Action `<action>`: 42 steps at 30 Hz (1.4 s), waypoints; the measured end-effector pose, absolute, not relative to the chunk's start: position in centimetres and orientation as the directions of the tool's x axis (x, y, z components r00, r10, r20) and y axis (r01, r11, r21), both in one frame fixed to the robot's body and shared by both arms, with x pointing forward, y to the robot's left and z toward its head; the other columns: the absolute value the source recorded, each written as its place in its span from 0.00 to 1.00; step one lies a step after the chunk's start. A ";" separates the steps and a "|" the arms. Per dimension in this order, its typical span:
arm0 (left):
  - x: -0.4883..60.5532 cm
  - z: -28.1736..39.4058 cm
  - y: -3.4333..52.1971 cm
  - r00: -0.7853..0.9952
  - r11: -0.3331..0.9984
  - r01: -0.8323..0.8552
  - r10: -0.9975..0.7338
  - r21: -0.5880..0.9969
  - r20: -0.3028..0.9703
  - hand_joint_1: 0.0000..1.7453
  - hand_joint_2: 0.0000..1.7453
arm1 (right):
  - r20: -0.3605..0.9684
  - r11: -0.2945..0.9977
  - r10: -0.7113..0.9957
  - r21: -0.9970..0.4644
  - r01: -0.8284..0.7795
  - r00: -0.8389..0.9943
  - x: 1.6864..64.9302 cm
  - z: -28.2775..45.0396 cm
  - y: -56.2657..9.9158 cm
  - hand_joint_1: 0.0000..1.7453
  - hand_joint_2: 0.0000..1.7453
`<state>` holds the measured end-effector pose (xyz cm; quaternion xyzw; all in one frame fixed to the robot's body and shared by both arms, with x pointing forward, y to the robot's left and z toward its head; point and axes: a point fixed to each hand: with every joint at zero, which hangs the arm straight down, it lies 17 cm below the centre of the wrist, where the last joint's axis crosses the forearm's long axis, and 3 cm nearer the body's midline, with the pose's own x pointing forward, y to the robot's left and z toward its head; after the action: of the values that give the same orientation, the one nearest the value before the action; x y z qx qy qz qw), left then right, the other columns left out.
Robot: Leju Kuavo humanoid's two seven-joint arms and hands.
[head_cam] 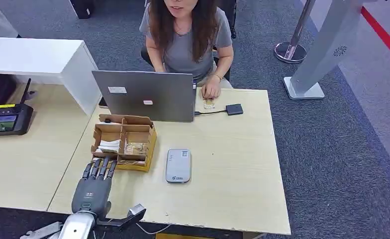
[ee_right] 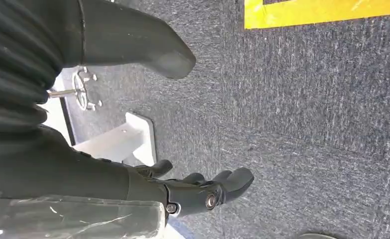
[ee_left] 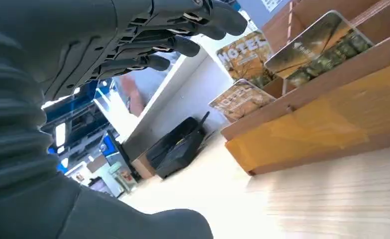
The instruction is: Pass the card to the sensor for recognition and then transmit it.
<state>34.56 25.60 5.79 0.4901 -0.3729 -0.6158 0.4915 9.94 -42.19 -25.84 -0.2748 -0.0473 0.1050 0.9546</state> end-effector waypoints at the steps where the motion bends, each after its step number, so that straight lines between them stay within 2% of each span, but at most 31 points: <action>1: 34.5 5.8 25.7 -0.031 -0.239 0.240 -0.971 0.941 -0.238 0.00 1.00 | 0.033 0.827 0.227 -0.535 -0.175 0.973 10.0 -25.8 -42.2 0.00 1.00; 20: 38.3 10.5 26.5 0.067 -0.194 0.086 -0.978 0.977 -0.200 0.00 1.00 | 0.023 0.818 0.276 -0.531 -0.223 0.961 10.8 -25.8 -41.5 0.00 1.00; 30: 38.6 10.7 26.2 0.066 -0.186 0.080 -0.979 0.979 -0.191 0.00 1.00 | 0.025 0.814 0.292 -0.532 -0.234 0.956 11.2 -25.7 -41.4 0.00 1.00; 42: 38.6 9.0 25.1 -0.029 -0.134 0.115 -0.991 0.984 -0.131 0.00 1.00 | 0.032 0.807 0.315 -0.534 -0.250 0.948 12.1 -25.6 -41.2 0.00 1.00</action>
<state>38.56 25.11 9.02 0.4966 -0.4408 -0.5658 0.4888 12.07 -41.25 -25.60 -0.2722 -0.0597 0.1490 0.9488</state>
